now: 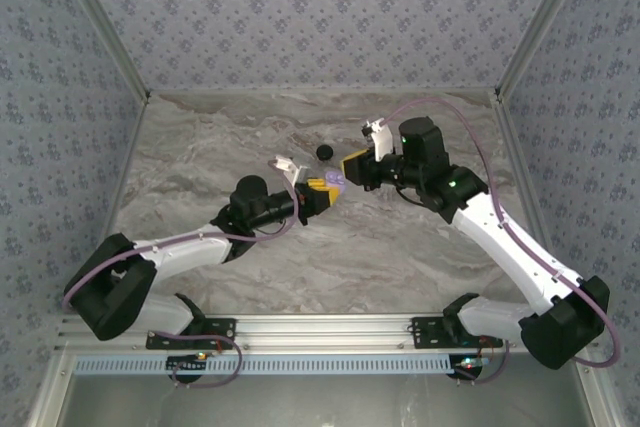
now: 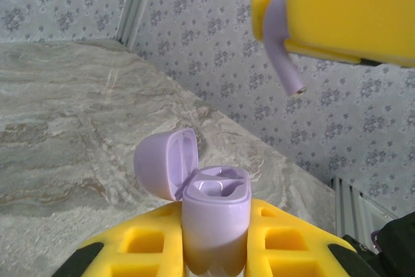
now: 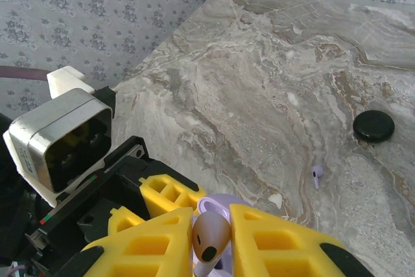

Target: Insert wireless bluetooth earbuds into charging case

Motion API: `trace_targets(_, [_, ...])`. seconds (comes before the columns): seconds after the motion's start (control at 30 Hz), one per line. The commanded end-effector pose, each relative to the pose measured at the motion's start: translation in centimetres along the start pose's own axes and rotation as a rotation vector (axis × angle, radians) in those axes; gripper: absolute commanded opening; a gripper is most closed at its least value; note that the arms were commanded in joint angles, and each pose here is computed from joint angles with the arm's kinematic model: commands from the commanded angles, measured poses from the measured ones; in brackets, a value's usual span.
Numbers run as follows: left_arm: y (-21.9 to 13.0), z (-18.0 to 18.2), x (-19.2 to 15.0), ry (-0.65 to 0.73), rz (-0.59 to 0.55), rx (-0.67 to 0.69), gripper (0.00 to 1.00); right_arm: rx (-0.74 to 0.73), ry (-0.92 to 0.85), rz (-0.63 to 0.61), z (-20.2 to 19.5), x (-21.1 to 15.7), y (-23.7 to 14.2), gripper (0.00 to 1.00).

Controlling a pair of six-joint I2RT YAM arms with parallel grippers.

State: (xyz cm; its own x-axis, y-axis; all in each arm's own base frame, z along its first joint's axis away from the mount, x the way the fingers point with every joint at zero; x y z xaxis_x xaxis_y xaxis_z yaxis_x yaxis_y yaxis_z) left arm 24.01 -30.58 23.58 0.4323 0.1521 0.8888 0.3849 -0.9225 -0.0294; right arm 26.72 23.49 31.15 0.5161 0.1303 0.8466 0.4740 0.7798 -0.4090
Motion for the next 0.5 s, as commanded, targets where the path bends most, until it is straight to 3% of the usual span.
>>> trace_targets(0.0, [0.3,-1.8,2.5,0.035,-0.105,-0.080,0.11,0.033,-0.018,-0.069,1.4,1.8,-1.0,0.21])
trace_targets(0.47, [1.2,-2.6,3.7,0.021,-0.165,-0.121,0.11,0.013,-0.017,-0.095,1.8,1.7,-0.9,0.21])
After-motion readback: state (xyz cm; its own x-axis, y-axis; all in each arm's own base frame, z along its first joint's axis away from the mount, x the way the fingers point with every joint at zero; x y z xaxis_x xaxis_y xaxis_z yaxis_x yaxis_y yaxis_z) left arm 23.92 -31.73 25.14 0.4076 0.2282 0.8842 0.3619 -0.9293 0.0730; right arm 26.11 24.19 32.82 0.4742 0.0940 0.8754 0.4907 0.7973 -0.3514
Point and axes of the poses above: each hand's point on the last joint's axis, 136 mm out from that joint toward the fingers, its own y axis out along the fingers, its own z axis along the line the jaws close on, x = y × z, the point moved 3 cm from there along -y, back along the fingers, and after that the axes turned 1 degree about -y, right-handed, at the moved point
